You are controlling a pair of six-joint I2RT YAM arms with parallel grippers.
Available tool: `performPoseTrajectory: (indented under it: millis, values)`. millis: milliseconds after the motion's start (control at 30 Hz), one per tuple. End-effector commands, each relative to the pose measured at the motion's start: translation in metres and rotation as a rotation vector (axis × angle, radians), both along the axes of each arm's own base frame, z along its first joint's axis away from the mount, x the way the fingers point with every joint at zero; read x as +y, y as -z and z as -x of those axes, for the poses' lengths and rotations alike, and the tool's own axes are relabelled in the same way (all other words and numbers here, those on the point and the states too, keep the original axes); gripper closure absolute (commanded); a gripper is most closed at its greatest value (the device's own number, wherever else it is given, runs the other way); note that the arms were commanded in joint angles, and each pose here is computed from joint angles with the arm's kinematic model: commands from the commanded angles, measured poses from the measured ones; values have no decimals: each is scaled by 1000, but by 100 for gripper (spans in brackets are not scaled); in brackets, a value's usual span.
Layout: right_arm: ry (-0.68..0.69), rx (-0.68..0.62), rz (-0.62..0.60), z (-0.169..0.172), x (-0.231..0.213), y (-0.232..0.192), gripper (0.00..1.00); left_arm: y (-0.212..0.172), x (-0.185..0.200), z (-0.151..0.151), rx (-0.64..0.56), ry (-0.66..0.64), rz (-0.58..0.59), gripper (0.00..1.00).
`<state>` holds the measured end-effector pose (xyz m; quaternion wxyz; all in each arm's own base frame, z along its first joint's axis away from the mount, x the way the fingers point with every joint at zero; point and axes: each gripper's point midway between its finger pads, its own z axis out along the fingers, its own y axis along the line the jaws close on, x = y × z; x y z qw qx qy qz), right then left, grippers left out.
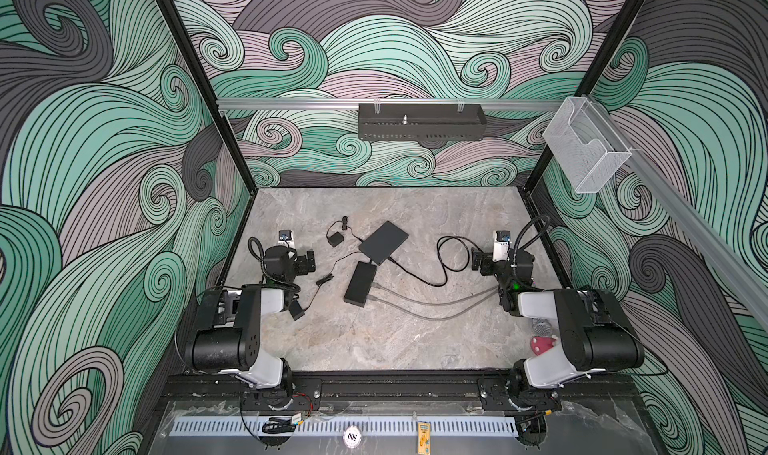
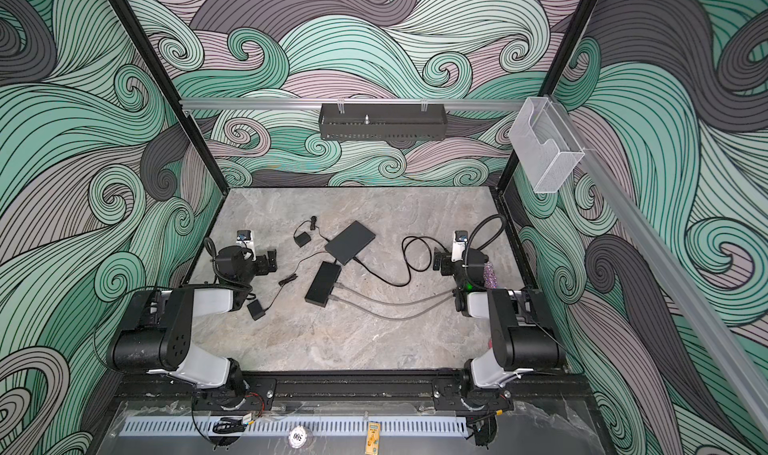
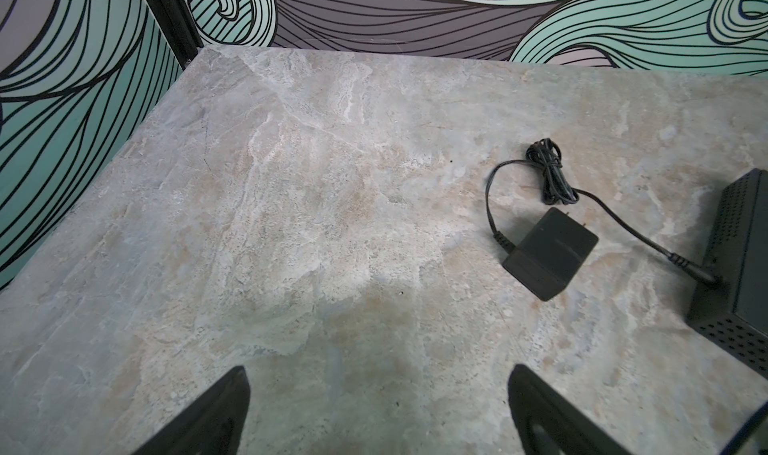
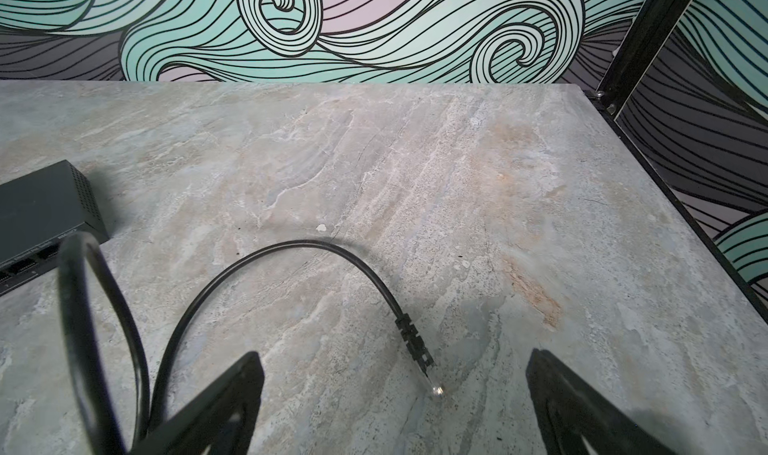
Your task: Insert the plug into the switch port
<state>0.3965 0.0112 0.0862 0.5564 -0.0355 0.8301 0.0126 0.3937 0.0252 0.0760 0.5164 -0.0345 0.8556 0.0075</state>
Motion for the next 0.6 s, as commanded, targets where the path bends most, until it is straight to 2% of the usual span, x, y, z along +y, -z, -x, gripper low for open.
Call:
performPoseTrajectory:
  millis: [0, 567]
  values:
    - [20, -10, 4, -3, -1, -4, 1, -7, 4, -6, -13, -16, 5, 1]
    - [34, -13, 16, -2, -1, -4, 1, -7, 4, -6, -12, -14, 5, 1]
